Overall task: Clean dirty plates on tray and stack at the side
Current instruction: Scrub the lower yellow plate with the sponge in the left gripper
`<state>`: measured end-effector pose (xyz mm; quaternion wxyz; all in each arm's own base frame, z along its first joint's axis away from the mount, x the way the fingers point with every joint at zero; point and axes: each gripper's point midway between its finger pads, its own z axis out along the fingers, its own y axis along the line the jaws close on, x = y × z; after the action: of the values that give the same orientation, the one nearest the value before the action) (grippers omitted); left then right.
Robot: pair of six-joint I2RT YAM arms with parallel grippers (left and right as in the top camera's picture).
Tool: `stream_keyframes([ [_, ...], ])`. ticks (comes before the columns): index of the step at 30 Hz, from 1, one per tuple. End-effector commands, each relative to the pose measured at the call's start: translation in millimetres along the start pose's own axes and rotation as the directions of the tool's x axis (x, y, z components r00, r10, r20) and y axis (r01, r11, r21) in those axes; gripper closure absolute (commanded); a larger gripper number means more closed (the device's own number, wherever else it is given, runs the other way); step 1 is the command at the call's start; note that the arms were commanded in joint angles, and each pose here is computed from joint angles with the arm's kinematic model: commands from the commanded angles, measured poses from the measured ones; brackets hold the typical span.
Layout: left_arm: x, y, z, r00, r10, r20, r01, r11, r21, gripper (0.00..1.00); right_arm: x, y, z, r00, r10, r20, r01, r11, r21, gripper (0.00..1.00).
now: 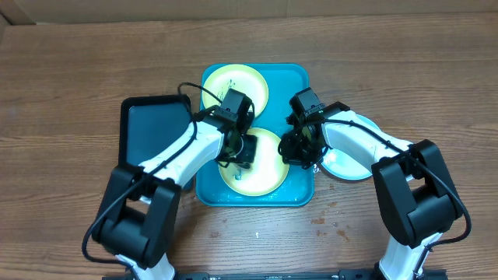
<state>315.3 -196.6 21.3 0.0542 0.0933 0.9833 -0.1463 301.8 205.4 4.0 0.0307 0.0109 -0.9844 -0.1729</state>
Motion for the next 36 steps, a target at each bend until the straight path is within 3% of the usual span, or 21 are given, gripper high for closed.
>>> stream_keyframes([
  [1, 18, -38, 13, 0.993, 0.010, -0.118, 0.020, 0.969, 0.246, 0.95, -1, -26, 13, 0.999, 0.036, -0.005, -0.035, 0.995, 0.097, 0.96],
  [5, 27, -44, 24, 0.984, 0.001, -0.180, 0.054, 0.953, 0.299, 0.95, 0, -26, 13, 0.999, 0.036, -0.005, -0.035, 0.995, 0.097, 0.96],
  [8, 25, -34, 29, 0.983, -0.025, -0.182, 0.073, 0.963, 0.259, 0.96, 0, -26, 13, 0.999, 0.036, -0.006, -0.036, 0.995, 0.097, 0.96],
  [13, -1, 19, 25, 0.974, -0.211, -0.080, 0.210, 0.978, -0.021, 0.96, 0, -26, 13, 0.999, 0.036, -0.006, -0.036, 0.995, 0.097, 0.96],
  [21, -30, 59, 8, 0.985, -0.157, 0.073, 0.171, 0.942, -0.288, 0.96, 0, -26, 13, 0.999, 0.037, -0.006, -0.036, 0.995, 0.097, 0.96],
  [27, -14, 86, -4, 0.995, -0.094, 0.021, 0.093, 0.882, -0.462, 0.96, 0, -27, 13, 0.999, 0.037, -0.008, -0.036, 0.995, 0.098, 0.96],
  [33, 2, 80, -2, 0.994, -0.095, -0.061, 0.060, 0.902, -0.427, 0.96, 0, -26, 13, 0.999, 0.036, -0.006, -0.036, 0.995, 0.097, 0.96],
  [35, 4, 53, 8, 0.992, -0.085, -0.094, 0.056, 0.961, -0.272, 0.96, 0, -26, 13, 0.999, 0.036, -0.006, -0.036, 0.995, 0.097, 0.96],
  [36, 3, 27, 13, 0.992, -0.053, -0.118, 0.039, 0.992, -0.120, 0.96, 0, -26, 13, 0.999, 0.036, -0.006, -0.035, 0.995, 0.097, 0.96],
])
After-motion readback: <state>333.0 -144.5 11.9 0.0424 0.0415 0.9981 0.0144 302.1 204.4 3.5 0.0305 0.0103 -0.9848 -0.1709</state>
